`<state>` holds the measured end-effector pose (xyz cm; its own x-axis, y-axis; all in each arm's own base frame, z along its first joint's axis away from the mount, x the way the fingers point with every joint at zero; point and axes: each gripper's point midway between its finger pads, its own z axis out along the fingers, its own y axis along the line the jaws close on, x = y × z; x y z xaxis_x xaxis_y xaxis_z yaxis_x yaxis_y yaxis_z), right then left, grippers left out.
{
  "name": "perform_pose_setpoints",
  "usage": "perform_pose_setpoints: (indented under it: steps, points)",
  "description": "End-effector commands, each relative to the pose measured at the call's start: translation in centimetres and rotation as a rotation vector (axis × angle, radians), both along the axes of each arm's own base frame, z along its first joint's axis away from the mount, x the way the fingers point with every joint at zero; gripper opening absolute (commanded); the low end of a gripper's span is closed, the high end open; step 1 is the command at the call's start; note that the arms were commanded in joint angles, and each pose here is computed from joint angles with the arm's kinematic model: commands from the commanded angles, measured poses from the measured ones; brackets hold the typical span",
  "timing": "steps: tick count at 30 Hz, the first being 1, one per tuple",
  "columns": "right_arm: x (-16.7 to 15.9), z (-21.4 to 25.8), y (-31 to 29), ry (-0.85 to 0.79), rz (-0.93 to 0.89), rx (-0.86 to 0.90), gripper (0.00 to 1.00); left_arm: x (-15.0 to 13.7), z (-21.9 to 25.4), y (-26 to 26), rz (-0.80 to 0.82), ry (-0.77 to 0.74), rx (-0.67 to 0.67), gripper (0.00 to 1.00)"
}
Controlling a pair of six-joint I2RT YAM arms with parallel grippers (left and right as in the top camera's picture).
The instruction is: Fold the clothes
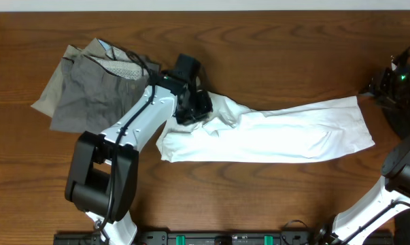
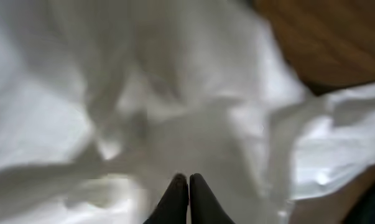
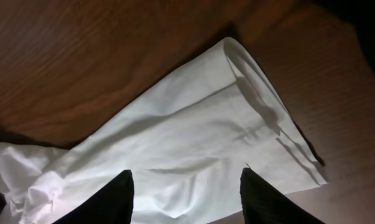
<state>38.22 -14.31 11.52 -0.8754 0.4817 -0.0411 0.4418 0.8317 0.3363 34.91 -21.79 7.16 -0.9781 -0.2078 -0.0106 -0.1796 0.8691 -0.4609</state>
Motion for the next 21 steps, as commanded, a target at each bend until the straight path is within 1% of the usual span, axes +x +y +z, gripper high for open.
perform_pose_setpoints:
  steps: [1, 3, 5, 7, 8, 10, 12, 13, 15, 17, 18, 19, 21]
  points:
    - [0.0, -0.2, 0.5, 0.003, 0.014, 0.012, 0.53, 2.2, 3.6, -1.4, -0.103, -0.135, -0.044, 0.06]
    - [0.0, -0.2, 0.5, 0.004, 0.014, 0.013, 0.53, 2.9, 5.2, -1.9, -0.175, -0.210, -0.046, 0.06]
    - [0.0, -0.2, 0.5, 0.004, 0.014, 0.012, 0.53, 2.8, 5.8, -2.6, -0.238, -0.247, -0.042, 0.06]
    - [0.0, -0.2, 0.5, 0.004, 0.014, 0.012, 0.53, 1.5, 5.2, -2.8, -0.271, -0.220, -0.010, 0.06]
    - [0.0, -0.2, 0.5, 0.004, 0.014, 0.012, 0.53, 0.6, 4.3, -2.1, -0.270, -0.177, 0.054, 0.06]
    - [0.0, -0.2, 0.5, 0.004, 0.014, 0.012, 0.53, -1.2, 2.5, 0.5, -0.191, -0.070, 0.223, 0.14]
    - [0.0, -0.2, 0.5, 0.004, 0.014, 0.012, 0.52, -2.4, 1.6, 2.7, -0.091, 0.012, 0.325, 0.17]
    - [0.0, -0.2, 0.5, 0.004, 0.014, 0.012, 0.52, -2.8, 1.2, 3.4, -0.049, 0.040, 0.348, 0.22]
    - [0.0, -0.2, 0.5, 0.004, 0.014, 0.012, 0.52, -2.9, 0.6, 4.4, 0.043, 0.082, 0.352, 0.30]
    - [0.0, -0.2, 0.5, 0.004, 0.014, 0.012, 0.52, -2.6, 0.3, 5.1, 0.123, 0.106, 0.345, 0.34]
    - [0.0, -0.2, 0.5, 0.004, 0.014, 0.012, 0.52, -2.5, 0.2, 5.3, 0.152, 0.117, 0.335, 0.43]
    - [0.0, -0.2, 0.5, 0.004, 0.014, 0.012, 0.52, -2.4, 0.0, 5.5, 0.179, 0.130, 0.320, 0.49]
    - [0.0, -0.2, 0.5, 0.004, 0.014, 0.012, 0.52, -2.4, -0.1, 5.2, 0.185, 0.147, 0.282, 0.56]
